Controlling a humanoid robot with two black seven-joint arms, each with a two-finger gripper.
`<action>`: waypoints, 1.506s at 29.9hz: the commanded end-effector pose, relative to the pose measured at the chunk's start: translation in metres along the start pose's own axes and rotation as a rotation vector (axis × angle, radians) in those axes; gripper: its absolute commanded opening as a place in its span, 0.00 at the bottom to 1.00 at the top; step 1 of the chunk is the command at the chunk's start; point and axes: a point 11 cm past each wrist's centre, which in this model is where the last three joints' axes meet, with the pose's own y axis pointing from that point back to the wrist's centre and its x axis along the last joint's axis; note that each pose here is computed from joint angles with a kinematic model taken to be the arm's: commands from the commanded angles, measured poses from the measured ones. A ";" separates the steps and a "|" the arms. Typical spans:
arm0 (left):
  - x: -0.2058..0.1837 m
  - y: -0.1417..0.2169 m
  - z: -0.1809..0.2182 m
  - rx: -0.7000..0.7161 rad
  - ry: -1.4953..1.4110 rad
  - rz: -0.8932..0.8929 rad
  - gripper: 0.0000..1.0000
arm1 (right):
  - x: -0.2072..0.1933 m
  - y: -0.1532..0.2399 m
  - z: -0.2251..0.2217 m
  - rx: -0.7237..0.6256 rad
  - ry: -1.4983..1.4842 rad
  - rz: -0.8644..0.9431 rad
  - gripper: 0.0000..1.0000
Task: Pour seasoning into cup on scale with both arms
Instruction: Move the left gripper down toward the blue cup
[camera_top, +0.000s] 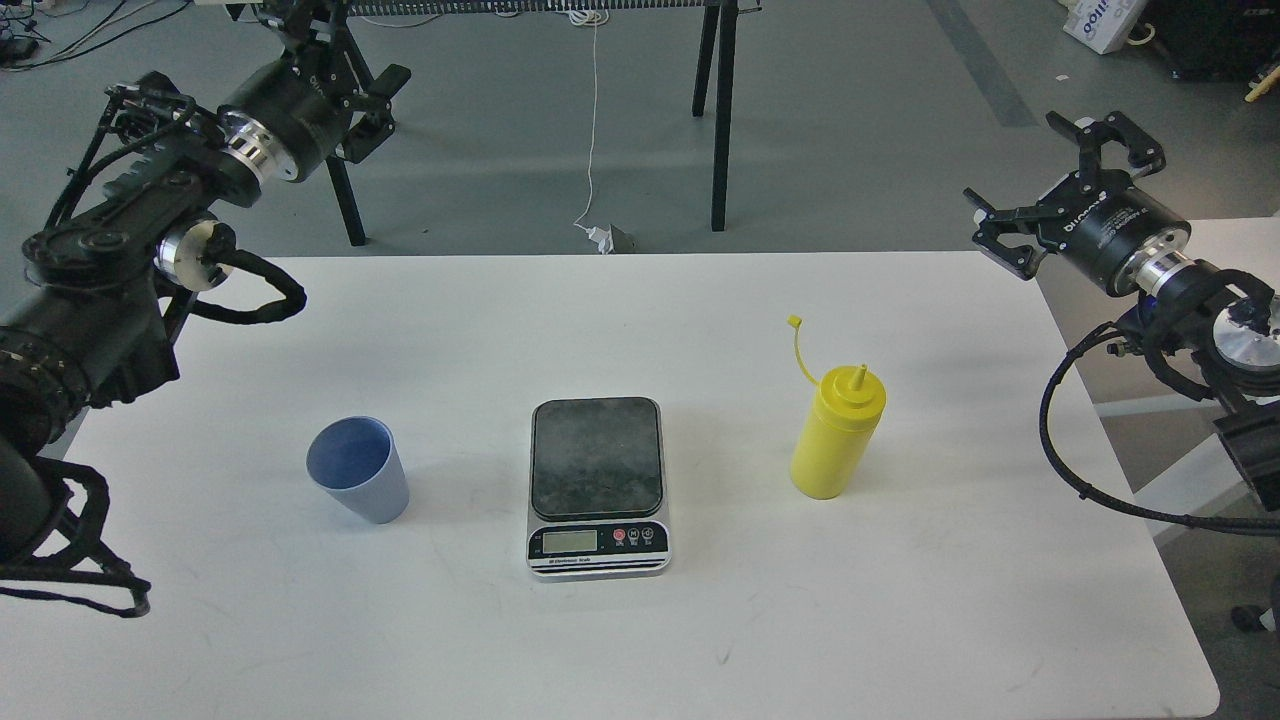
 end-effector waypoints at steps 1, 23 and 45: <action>0.000 0.000 0.000 0.000 0.000 0.000 1.00 | 0.000 0.000 0.000 0.001 -0.001 0.000 0.99; 0.007 0.009 -0.010 0.046 -0.048 -0.006 1.00 | -0.013 -0.003 -0.013 0.071 -0.061 -0.053 1.00; -0.002 0.098 0.032 0.622 -1.636 -0.943 1.00 | -0.003 -0.006 0.013 0.074 -0.140 -0.046 1.00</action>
